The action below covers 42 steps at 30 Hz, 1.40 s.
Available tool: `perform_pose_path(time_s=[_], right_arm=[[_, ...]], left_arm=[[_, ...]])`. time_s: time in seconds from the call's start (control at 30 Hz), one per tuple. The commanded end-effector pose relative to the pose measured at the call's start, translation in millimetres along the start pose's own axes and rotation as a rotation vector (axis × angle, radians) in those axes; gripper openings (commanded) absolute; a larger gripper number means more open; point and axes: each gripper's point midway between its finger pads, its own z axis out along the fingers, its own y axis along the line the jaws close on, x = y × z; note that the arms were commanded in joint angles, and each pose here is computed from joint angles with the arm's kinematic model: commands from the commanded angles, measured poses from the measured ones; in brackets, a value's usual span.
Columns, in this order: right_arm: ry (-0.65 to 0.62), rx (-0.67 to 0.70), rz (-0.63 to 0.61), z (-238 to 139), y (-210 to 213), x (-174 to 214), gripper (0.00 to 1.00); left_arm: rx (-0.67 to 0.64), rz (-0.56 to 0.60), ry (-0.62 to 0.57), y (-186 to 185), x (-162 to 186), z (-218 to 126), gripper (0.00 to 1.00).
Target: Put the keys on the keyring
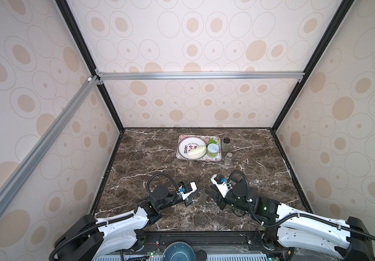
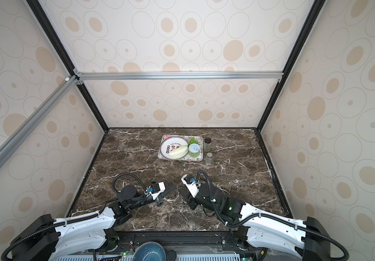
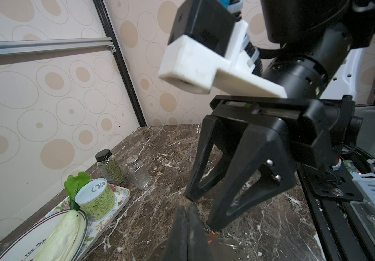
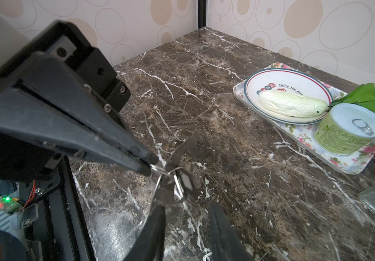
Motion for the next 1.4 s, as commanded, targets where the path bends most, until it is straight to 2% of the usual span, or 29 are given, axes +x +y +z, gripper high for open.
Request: perform_pose_path(time_s=[0.0,0.2,0.43,1.0,1.37], right_arm=[[-0.017,0.035,0.005,-4,-8,2,0.33],[-0.001,-0.021,-0.016,0,3,4,0.30],[0.016,-0.069,-0.033,6,15,7,0.33],[-0.020,-0.028,-0.044,15,14,11,0.34],[-0.058,-0.008,0.004,27,11,17,0.36]], left_arm=[[-0.026,0.025,-0.076,6,-24,-1,0.00],[-0.015,0.024,-0.084,4,-26,-1,0.00],[-0.005,0.024,-0.090,3,-27,-2,0.00],[0.080,0.012,-0.135,-11,-38,-2,0.00],[0.099,0.007,-0.154,-14,-43,-4,0.00]])
